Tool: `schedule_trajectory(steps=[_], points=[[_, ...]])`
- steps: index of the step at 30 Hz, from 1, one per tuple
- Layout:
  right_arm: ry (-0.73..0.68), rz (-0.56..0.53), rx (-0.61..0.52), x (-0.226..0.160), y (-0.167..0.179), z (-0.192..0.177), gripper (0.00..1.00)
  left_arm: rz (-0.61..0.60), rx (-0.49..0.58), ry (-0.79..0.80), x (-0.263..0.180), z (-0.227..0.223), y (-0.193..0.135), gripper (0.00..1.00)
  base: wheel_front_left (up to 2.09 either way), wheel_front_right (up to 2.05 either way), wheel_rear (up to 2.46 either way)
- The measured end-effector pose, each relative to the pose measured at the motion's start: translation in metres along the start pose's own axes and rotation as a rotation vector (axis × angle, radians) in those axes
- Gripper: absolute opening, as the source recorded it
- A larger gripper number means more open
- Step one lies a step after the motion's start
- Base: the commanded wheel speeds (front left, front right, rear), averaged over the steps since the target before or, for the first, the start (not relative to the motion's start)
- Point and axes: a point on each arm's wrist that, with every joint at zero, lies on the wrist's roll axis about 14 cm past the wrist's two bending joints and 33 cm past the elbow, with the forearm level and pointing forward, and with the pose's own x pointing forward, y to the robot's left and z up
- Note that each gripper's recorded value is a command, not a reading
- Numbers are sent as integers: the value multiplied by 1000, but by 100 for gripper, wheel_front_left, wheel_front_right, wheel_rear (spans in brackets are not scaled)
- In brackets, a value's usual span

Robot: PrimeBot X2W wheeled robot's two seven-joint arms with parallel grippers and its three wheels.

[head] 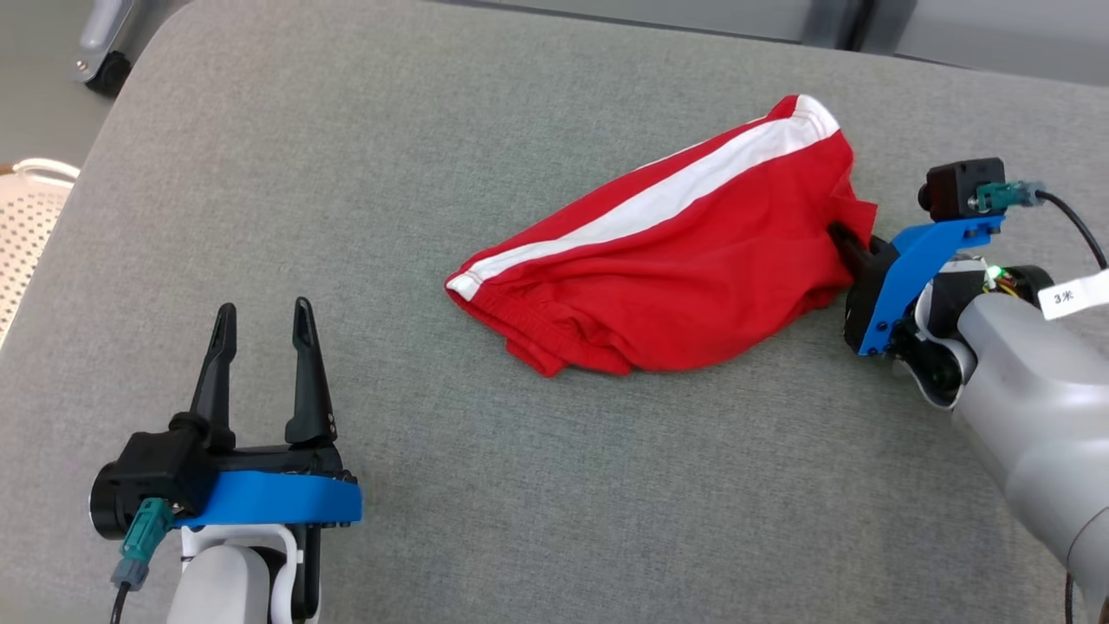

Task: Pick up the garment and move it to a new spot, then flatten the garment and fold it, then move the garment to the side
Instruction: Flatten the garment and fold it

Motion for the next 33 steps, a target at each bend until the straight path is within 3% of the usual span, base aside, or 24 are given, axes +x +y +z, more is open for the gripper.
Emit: schedule_trajectory(steps=[12, 24, 33], points=[[-193, -36, 161, -58, -13, 0, 0, -111, 17, -26, 1, 6, -36, 100, 0, 0, 0], [-336, -249, 426, -156, -87, -39, 0, -243, 29, -46, 0, 11, -77, 100, 0, 0, 0], [-382, -350, 490, -188, -112, -63, 0, -267, 23, -55, -1, 13, -84, 100, 0, 0, 0]])
